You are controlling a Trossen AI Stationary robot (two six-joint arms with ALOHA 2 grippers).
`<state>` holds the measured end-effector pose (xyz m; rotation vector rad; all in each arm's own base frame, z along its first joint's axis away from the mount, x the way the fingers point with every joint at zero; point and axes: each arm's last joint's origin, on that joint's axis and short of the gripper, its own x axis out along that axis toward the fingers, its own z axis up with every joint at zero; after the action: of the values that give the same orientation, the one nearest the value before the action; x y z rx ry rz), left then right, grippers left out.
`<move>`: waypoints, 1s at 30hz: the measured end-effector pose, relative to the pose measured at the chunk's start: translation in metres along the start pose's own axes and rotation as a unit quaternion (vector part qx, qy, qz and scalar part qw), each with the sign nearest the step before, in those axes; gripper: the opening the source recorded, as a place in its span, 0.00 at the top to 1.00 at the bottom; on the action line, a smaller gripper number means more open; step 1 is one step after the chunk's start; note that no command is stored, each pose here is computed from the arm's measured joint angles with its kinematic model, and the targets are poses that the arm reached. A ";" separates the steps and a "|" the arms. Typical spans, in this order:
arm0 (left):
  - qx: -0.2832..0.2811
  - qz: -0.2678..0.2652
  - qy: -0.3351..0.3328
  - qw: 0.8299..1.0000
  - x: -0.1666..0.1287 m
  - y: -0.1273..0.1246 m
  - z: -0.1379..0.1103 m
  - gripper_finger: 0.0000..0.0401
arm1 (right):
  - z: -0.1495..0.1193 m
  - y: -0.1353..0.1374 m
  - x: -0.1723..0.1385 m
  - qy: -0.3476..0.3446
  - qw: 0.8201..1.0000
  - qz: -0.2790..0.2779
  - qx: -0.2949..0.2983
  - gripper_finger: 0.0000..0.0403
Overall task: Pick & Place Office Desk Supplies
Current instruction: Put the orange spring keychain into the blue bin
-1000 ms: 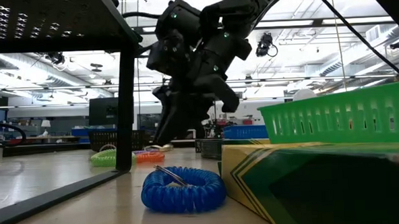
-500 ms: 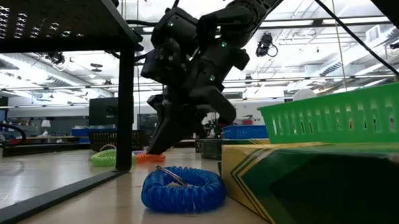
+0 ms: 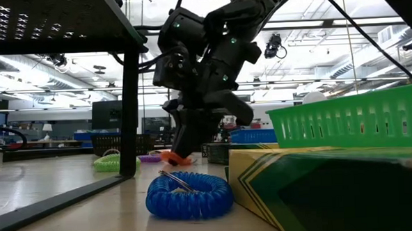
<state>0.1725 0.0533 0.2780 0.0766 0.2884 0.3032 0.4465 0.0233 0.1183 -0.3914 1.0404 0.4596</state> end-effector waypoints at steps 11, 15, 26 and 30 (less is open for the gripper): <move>0.004 0.000 0.000 1.000 0.000 0.000 0.000 0.24 | 0.002 -0.001 -0.015 0.014 0.999 -0.030 -0.011 0.94; 0.005 0.000 0.000 1.000 0.000 0.000 0.000 0.24 | 0.002 -0.002 -0.015 0.018 0.999 -0.044 -0.011 0.80; 0.008 0.000 0.000 1.000 0.000 0.000 0.000 0.24 | 0.005 -0.004 -0.020 0.028 0.998 -0.059 -0.011 0.46; 0.012 0.000 0.000 1.000 0.000 0.000 0.000 0.24 | 0.015 -0.007 -0.030 0.023 0.998 -0.061 -0.011 0.48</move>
<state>0.1726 0.0532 0.2780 0.0996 0.2923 0.2989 0.4485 0.0196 0.1522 -0.4833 1.0510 0.3542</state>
